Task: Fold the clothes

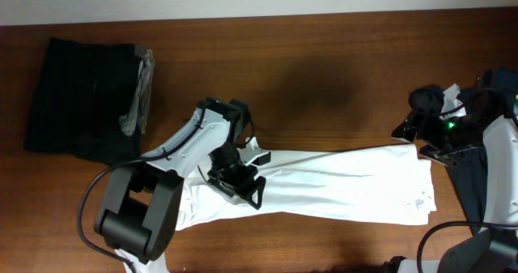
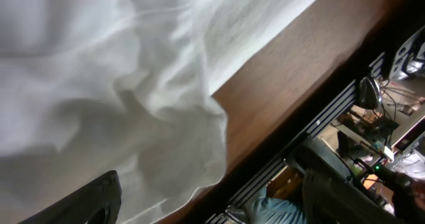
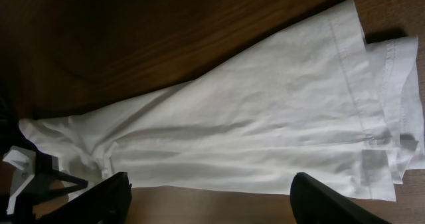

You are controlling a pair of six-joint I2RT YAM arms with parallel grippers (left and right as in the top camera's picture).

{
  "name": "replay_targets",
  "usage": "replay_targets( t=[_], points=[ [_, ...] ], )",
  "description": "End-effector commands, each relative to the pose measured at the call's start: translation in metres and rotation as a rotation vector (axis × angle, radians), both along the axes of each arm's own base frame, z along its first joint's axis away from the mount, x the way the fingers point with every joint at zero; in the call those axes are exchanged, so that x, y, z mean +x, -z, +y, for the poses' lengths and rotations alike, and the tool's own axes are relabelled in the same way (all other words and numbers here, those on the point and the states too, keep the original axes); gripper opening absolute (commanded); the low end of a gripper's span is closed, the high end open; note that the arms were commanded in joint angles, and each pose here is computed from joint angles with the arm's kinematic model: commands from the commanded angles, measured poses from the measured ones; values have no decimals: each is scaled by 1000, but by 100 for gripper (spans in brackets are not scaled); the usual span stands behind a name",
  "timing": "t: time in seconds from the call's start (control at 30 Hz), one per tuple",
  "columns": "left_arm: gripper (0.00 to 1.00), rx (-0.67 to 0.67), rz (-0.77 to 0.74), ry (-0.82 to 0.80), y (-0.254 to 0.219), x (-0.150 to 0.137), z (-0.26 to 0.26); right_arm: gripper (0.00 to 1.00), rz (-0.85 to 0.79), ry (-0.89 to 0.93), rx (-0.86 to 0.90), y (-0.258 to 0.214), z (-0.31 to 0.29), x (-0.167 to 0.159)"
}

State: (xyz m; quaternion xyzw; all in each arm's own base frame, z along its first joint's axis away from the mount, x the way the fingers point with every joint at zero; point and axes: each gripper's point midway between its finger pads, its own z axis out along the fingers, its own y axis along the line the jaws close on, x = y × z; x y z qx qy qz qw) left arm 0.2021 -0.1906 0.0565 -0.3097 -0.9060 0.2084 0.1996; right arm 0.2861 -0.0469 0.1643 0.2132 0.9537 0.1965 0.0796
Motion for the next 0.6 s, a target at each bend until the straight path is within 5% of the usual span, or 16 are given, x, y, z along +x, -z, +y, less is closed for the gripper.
replay_targets(
  t=[0.0, 0.17, 0.3, 0.37, 0.57],
  points=[
    [83, 32, -25, -52, -7, 12, 20, 80, 7, 2, -9, 2, 0, 0],
    [1, 55, -9, -79, -7, 13, 32, 80, 3, 2, -11, 2, -1, 1],
    [1, 315, -289, -106, 18, 68, 69, 80, -9, 3, -16, 1, -2, 4],
    [1, 297, -338, -116, 21, 80, 65, 80, -7, 2, -15, 1, -2, 4],
    [1, 323, -7, -96, 12, 1, 74, 80, -11, 2, -17, 1, -2, 5]
  ],
)
